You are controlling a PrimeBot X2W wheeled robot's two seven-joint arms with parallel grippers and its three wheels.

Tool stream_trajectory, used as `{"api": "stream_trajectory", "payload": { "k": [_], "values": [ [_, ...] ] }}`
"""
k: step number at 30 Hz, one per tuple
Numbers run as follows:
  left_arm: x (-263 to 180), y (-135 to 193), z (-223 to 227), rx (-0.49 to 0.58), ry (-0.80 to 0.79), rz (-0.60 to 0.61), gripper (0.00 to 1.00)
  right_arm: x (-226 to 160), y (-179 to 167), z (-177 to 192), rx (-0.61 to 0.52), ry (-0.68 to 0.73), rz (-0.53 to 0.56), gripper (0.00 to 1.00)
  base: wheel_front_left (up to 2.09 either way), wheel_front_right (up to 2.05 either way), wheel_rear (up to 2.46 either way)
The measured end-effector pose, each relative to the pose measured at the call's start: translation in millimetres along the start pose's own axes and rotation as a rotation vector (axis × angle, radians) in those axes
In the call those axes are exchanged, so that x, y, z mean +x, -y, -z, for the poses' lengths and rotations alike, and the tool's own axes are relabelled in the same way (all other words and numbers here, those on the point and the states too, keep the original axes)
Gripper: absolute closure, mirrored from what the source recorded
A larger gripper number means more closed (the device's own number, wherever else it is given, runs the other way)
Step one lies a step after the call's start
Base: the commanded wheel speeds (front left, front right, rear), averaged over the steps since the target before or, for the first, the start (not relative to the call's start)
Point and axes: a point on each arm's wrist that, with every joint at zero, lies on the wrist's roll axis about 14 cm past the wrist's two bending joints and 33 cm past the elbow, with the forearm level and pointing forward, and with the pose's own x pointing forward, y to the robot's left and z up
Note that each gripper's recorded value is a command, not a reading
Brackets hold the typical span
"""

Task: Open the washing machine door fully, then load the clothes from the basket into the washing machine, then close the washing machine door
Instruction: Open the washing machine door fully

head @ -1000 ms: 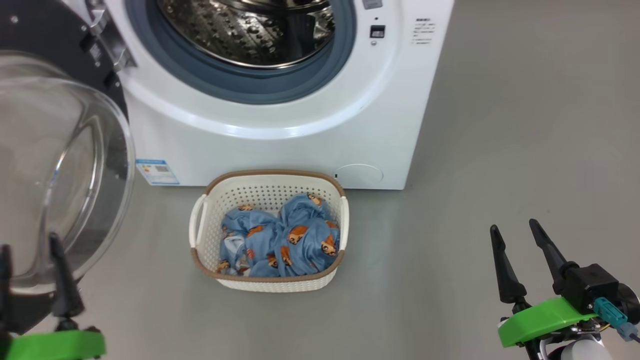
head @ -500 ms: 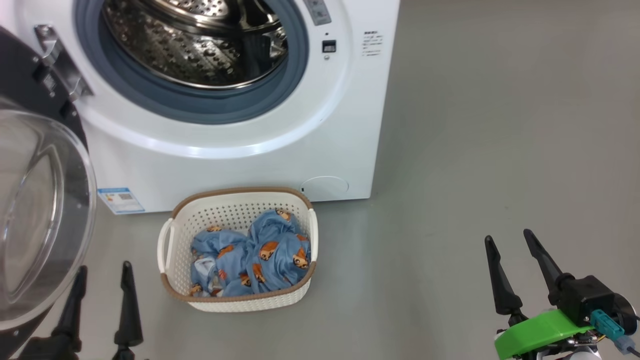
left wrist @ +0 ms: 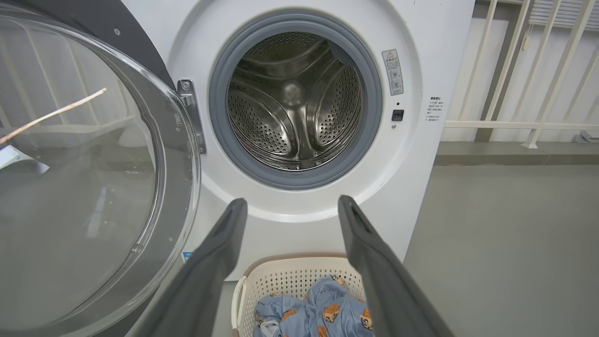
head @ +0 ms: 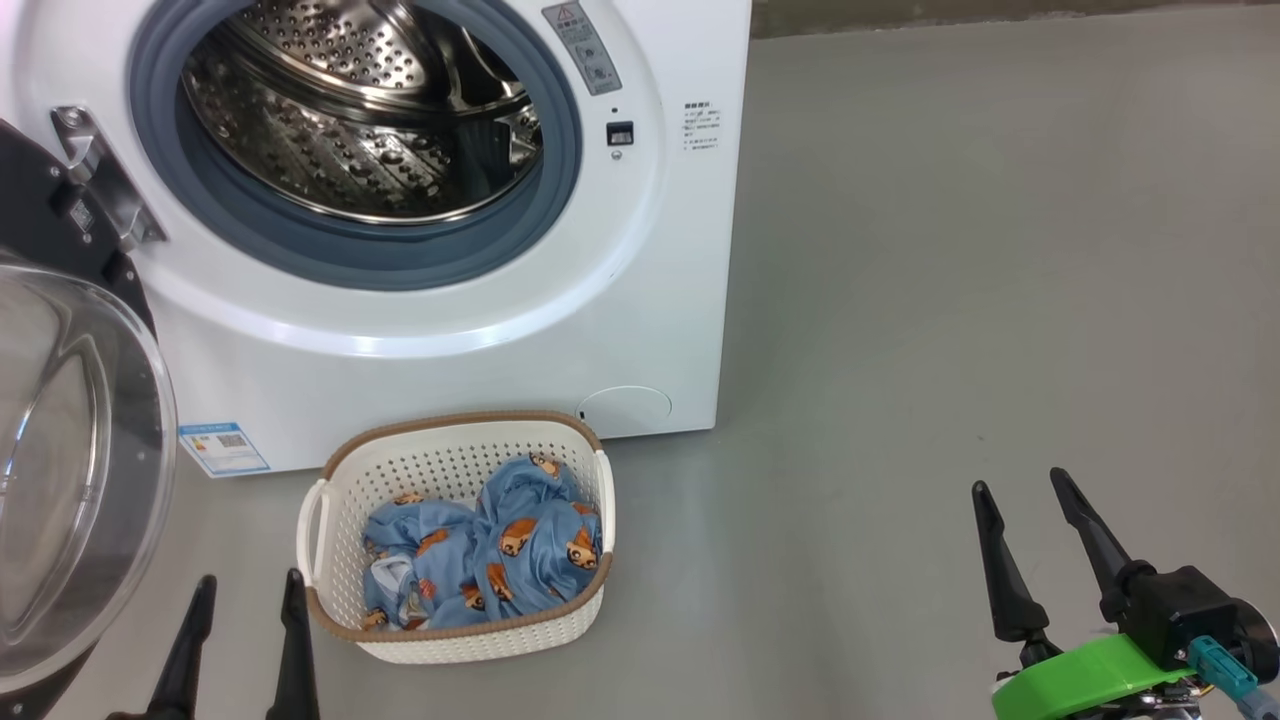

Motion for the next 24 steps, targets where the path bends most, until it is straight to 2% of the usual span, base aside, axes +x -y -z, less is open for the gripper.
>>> {"api": "stream_trajectory", "payload": {
  "k": [24],
  "values": [
    [-9.3,-7.6,9.2,0.005,-0.032,-0.018,0.00,1.8,-6.8,-4.1,0.018,0.014,-0.018,0.00,0.11,-0.11,0.00]
  ]
}}
